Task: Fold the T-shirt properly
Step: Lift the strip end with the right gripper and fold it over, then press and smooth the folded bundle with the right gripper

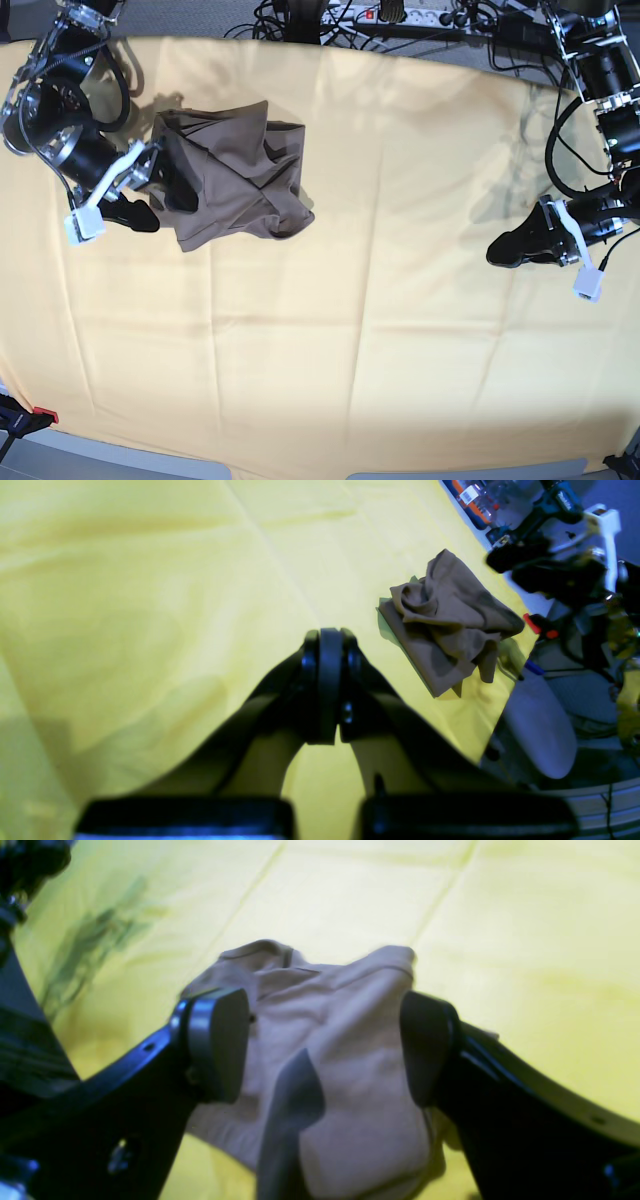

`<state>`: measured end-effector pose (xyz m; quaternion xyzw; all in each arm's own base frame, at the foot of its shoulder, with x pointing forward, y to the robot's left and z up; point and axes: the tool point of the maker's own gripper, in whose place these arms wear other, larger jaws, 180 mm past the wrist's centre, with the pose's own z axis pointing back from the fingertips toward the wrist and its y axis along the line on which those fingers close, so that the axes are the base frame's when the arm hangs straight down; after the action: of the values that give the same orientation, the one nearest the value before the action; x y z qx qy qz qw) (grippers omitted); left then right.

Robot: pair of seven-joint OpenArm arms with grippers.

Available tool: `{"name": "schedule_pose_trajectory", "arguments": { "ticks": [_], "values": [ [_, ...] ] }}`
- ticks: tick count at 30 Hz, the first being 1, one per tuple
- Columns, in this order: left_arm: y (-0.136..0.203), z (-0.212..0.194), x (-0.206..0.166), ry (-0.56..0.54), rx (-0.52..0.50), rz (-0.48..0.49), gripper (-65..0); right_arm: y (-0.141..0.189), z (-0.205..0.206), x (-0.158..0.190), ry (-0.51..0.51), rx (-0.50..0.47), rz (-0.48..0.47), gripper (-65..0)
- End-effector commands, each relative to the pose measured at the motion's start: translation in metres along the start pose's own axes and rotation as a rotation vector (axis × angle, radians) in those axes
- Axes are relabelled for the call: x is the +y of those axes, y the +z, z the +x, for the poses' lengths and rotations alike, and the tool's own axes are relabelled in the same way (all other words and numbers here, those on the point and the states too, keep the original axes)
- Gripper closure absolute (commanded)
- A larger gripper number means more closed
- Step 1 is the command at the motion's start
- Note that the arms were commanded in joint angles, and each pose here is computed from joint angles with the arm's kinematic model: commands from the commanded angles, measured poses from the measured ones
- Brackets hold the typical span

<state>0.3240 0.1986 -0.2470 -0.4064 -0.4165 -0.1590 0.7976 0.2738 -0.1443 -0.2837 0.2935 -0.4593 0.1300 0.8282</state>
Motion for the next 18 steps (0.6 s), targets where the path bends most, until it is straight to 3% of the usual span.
{"name": "schedule_pose_trajectory", "arguments": {
  "ticks": [1,4,8,10,14,18],
  "values": [
    [0.006,0.018,-0.004,-0.037,-0.038,-0.005,0.0,-0.003,0.016,0.003,0.014,-0.054,0.030,-48.2],
    [0.006,0.018,-0.004,-0.037,-0.039,-0.005,0.0,-0.016,0.016,0.010,-0.031,-0.053,0.091,-48.2],
    [0.006,0.018,-0.004,-0.037,-0.039,-0.005,0.0,-0.029,0.012,0.026,0.001,-0.018,0.142,-47.3],
    [0.006,0.018,-0.004,-0.037,-0.038,-0.005,0.0,-0.034,0.009,0.026,0.037,0.013,0.135,-38.6],
    [0.006,0.018,-0.004,-0.037,-0.039,-0.005,0.0,-0.039,0.007,0.020,0.078,0.053,0.095,-1.3],
    [0.006,0.018,-0.004,-0.037,-0.039,-0.005,0.0,-0.038,0.008,0.024,0.072,0.046,0.115,0.0]
  ]
}}
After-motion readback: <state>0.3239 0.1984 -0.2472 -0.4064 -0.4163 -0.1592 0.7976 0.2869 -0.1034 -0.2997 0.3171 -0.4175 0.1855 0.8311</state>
